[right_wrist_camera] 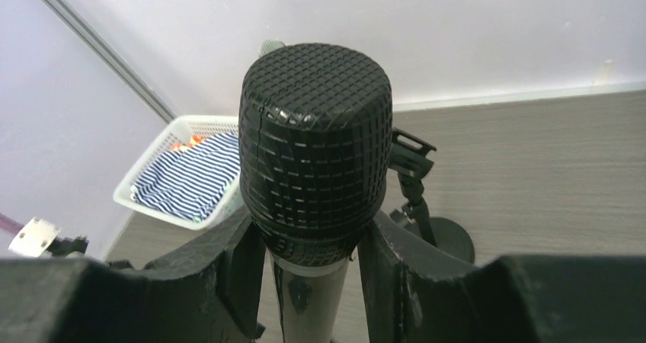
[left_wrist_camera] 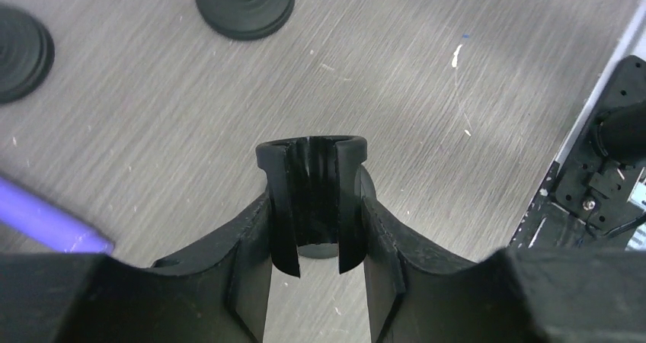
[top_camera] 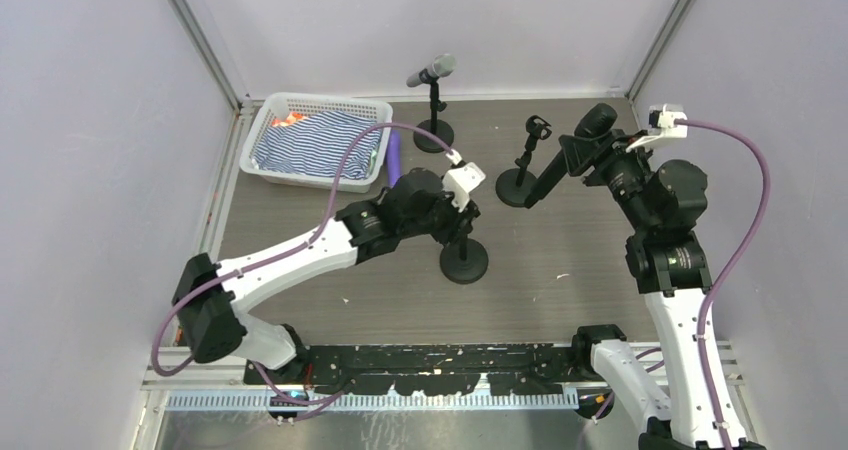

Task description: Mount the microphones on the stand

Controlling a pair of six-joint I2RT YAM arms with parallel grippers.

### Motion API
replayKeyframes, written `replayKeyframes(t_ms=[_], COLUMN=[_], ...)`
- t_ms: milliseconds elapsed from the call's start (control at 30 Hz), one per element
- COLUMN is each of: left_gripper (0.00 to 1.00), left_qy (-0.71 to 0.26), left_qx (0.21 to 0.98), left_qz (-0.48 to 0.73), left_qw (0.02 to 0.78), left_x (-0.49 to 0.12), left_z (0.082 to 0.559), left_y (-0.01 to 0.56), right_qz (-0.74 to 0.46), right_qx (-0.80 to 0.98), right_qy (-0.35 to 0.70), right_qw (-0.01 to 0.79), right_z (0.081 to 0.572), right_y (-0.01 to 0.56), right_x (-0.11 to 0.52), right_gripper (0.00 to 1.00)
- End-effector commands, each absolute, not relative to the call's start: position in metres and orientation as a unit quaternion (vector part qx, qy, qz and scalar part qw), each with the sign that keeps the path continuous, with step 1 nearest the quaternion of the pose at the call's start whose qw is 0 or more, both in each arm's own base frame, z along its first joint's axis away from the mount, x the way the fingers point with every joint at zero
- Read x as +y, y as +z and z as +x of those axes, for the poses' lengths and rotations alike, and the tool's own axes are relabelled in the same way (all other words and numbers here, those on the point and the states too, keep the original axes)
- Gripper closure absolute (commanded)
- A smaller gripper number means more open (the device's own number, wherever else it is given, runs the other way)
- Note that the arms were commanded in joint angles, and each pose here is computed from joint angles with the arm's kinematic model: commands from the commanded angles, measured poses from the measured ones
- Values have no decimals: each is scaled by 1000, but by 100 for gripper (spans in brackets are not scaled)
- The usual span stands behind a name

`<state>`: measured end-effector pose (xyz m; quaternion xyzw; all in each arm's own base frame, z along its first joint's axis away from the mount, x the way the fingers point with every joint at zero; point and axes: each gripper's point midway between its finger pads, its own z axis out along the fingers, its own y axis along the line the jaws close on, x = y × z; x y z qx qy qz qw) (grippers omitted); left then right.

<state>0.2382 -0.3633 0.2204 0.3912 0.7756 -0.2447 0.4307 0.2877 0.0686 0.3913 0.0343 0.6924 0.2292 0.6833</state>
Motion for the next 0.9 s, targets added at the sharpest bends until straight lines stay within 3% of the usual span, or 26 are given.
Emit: replayKeyframes(t_ms=[0,67,433,867], left_gripper=[96,99,100,100], left_qy=[-317,-319,-354,-439], left_qx=[646,621,537,496], left_qz=[425,424,408,417], left_qw=[549,576,647,622], left_x=[-380,-376,-385,-397], left_z=[234,233,234,239], left_y=[272,272,267,262], right_qz=[20,24,39,20], right_qx=[633,627,591,574], right_qy=[262,270,331,362], right_qw=[728,731,734,734], right_z=[282,281,274,261], right_y=[424,425,424,422], right_x=[76,77,87,97], right_gripper=[99,99,99,99])
